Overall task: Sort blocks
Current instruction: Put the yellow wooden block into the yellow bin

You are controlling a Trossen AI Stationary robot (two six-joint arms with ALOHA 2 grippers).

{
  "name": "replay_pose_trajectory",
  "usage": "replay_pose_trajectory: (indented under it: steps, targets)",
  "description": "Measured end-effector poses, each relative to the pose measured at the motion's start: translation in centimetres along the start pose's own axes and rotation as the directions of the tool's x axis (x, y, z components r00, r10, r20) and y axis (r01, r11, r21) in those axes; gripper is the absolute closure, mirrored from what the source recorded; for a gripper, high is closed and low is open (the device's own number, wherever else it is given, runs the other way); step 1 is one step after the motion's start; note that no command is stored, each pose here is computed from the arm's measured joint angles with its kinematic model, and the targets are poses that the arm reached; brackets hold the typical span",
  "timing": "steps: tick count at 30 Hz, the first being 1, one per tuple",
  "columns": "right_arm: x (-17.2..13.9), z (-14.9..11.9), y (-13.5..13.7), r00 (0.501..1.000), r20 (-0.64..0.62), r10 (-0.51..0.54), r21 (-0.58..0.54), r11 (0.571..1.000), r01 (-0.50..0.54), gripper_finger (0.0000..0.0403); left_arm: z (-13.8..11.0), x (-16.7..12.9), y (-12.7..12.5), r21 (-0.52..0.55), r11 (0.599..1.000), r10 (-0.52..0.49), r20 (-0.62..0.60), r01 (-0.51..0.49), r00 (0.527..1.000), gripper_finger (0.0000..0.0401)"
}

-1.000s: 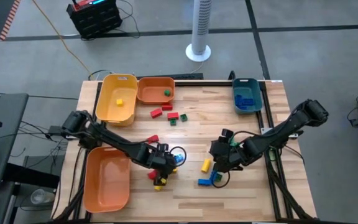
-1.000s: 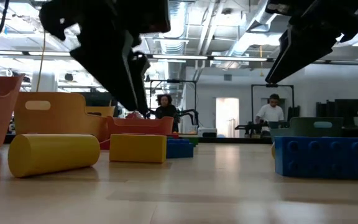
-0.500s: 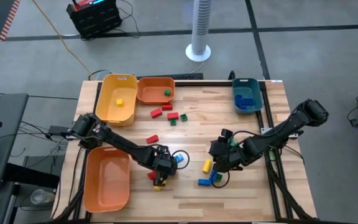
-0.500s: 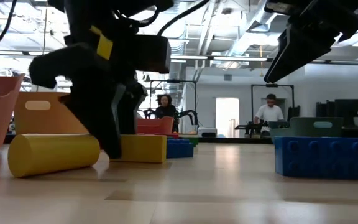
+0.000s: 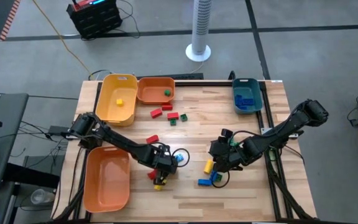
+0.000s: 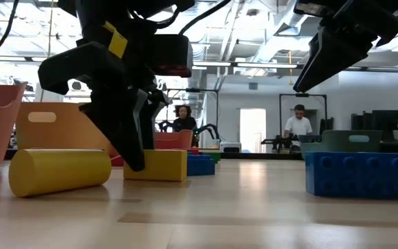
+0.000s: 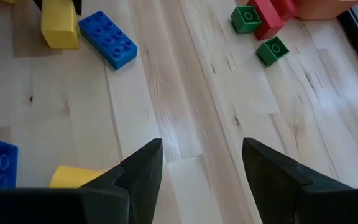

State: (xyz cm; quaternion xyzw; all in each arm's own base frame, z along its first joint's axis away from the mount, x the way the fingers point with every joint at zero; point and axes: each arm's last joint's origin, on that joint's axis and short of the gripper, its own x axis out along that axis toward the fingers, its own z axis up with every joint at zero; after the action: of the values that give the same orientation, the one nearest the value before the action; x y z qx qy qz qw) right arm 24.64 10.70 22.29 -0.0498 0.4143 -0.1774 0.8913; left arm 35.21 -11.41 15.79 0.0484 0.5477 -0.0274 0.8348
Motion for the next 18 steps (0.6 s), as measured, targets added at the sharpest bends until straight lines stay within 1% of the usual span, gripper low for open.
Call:
replay_pose_trajectory:
  steps: [4,7,9,12,14,16,18]
  targets:
    - [0.0,0.0,0.0,1.0,-0.001,0.0,0.003,1.0,0.0,0.0172,0.0,0.0,0.4,-0.002,1.0,0.012,-0.006,-0.012,1.0,0.0276]
    - [0.0,0.0,0.0,1.0,-0.002,0.0,0.002,1.0,0.0,0.0172,-0.2,-0.4,0.7,0.005,0.999,0.045,-0.022,-0.045,0.999,0.0276]
    - [0.0,0.0,0.0,1.0,-0.002,0.0,0.002,1.0,0.0,0.0172,-0.4,-1.1,1.0,0.005,0.998,0.056,-0.036,-0.056,0.998,0.0276]
    - [0.0,0.0,0.0,1.0,-0.004,-0.001,0.0,1.0,0.001,0.0172,-0.5,-2.8,1.5,0.0,0.997,0.075,-0.034,-0.075,0.997,0.0276]
    - [0.0,0.0,0.0,1.0,-0.004,-0.001,0.004,1.0,0.001,0.0172,-0.8,-4.3,1.9,0.002,0.991,0.131,-0.038,-0.131,0.991,0.0276]
    - [0.0,0.0,0.0,1.0,-0.004,-0.001,0.007,1.0,0.001,0.0172,-1.1,-5.8,2.5,0.0,0.978,0.21,-0.037,-0.21,0.977,0.0276]
    - [0.0,0.0,0.0,1.0,-0.004,-0.001,0.008,1.0,0.001,0.0172,-1.6,-7.4,3.5,-0.022,0.95,0.309,-0.045,-0.31,0.95,0.0276]
